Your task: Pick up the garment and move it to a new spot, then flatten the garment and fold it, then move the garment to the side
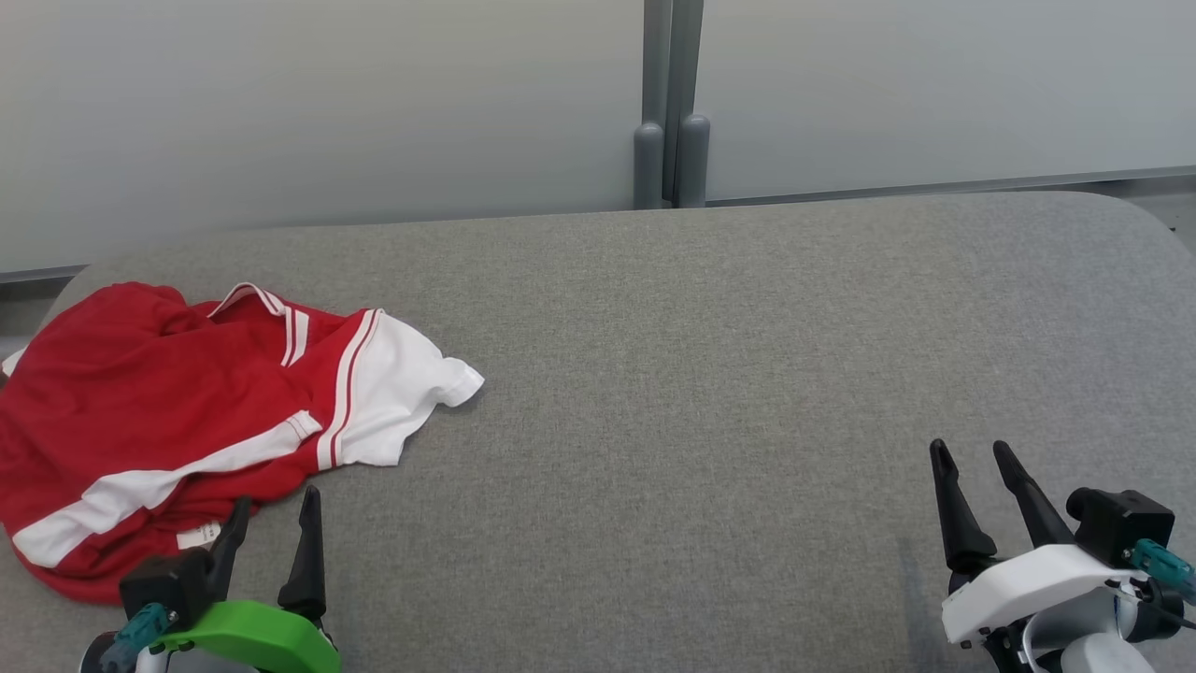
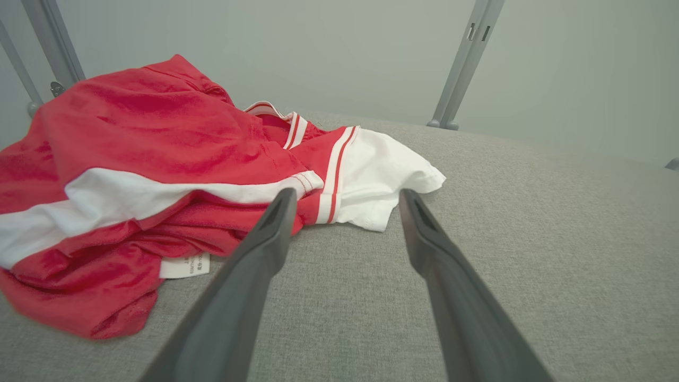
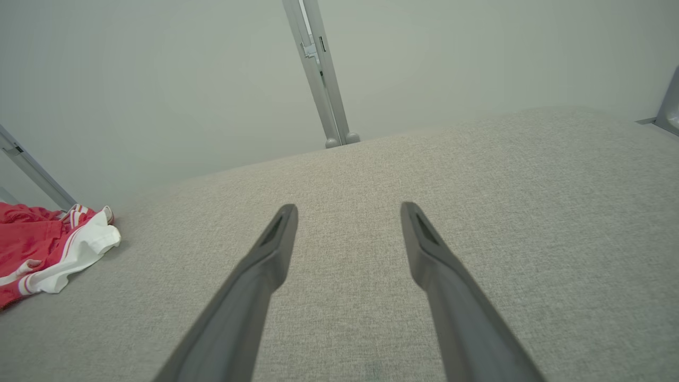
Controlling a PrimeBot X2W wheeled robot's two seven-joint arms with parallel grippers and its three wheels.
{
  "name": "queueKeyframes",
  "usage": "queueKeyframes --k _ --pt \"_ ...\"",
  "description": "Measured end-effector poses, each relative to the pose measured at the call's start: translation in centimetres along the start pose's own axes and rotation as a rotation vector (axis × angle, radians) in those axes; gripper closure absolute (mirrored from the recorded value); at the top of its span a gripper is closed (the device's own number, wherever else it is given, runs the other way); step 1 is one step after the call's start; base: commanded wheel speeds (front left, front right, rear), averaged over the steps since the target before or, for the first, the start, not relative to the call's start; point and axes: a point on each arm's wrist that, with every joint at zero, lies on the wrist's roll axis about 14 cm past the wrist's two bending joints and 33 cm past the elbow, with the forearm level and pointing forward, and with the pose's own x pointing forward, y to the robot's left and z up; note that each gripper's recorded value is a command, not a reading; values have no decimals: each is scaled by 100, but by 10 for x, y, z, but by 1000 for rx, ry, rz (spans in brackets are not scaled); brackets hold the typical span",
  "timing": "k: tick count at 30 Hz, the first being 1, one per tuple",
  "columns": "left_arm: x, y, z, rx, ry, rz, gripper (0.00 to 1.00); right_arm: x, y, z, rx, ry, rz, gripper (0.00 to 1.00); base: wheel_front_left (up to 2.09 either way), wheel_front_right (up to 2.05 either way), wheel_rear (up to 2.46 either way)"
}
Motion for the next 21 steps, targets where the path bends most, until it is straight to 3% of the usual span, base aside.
queueKeyframes --k 16,21 --pt "-2 -1 -5 145 9 -31 0 -8 -5 -9 -120 19 2 0 0 0 0" --pt "-6 5 -19 128 47 -11 0 -9 -8 -8 -161 16 3 0 0 0 0"
